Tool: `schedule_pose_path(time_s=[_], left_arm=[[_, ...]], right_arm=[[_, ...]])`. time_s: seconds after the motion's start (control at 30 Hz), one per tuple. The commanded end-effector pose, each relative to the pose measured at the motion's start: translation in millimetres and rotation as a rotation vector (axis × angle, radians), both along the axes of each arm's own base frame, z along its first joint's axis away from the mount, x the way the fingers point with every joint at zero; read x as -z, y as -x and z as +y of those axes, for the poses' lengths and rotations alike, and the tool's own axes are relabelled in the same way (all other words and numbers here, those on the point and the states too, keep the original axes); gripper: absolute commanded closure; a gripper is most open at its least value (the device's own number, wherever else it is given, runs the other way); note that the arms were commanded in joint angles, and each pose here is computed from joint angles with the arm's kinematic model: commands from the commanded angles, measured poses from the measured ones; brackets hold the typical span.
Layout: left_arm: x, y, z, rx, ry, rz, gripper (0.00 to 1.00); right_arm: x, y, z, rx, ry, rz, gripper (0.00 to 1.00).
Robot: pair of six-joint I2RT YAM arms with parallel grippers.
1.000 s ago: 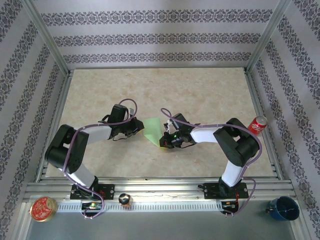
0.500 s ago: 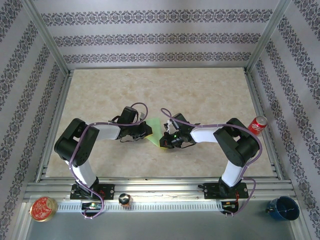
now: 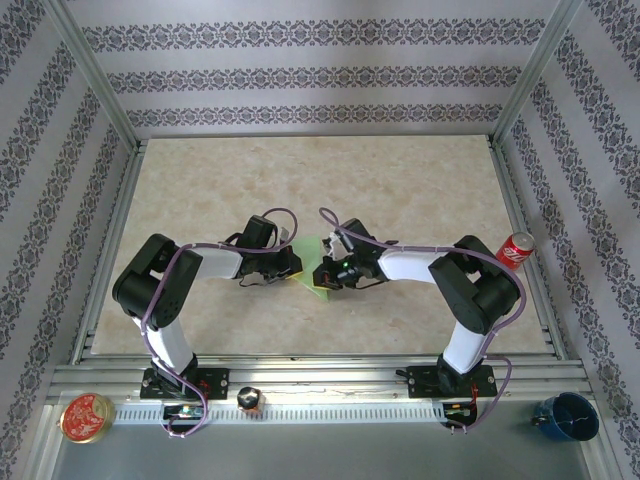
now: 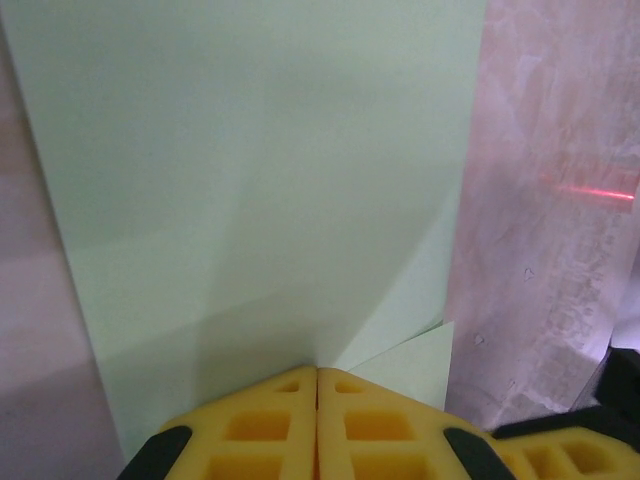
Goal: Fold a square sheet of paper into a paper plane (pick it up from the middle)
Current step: Third fold the triangle at the center of the table.
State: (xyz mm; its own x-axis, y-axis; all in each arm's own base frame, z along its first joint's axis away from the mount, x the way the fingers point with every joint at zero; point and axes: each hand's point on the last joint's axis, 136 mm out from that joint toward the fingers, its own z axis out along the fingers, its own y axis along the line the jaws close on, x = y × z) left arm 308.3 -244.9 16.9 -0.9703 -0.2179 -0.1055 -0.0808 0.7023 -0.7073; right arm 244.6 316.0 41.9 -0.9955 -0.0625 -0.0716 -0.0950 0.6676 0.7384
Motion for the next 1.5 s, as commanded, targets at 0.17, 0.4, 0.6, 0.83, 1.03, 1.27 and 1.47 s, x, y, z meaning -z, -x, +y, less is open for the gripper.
schedule_pose_path(time_s=[0.17, 0.4, 0.6, 0.83, 1.03, 1.27, 1.47], left_arm=[[32.2, 23.3, 19.8, 0.0, -0.123, 0.087, 0.92], [31.1, 23.9, 18.3, 0.006, -0.114, 0.083, 0.94], [32.6, 23.9, 19.7, 0.0, -0.12, 0.085, 0.95], [33.3, 24.6, 19.3, 0.003, -0.116, 0.087, 0.96], [32.7, 23.2, 18.3, 0.001, -0.112, 0.084, 0.96], [32.4, 22.6, 17.1, -0.004, -0.102, 0.084, 0.96], [35.9, 24.1, 19.6, -0.003, -0.116, 0.091, 0.97]], right_arm=[[6.7, -6.0, 25.2, -0.034, 0.028, 0.003, 0.98], [23.7, -5.2, 23.7, -0.009, 0.07, 0.022, 1.0], [40.3, 13.9, 7.8, -0.003, 0.115, 0.088, 1.0], [16.7, 19.3, 3.1, 0.022, 0.047, 0.073, 1.0], [2.2, -4.7, 17.8, 0.042, 0.009, 0.032, 1.0], [34.1, -10.7, 16.7, 0.068, 0.06, 0.076, 1.0], [43.0, 14.9, -4.0, 0.051, 0.085, 0.091, 1.0]])
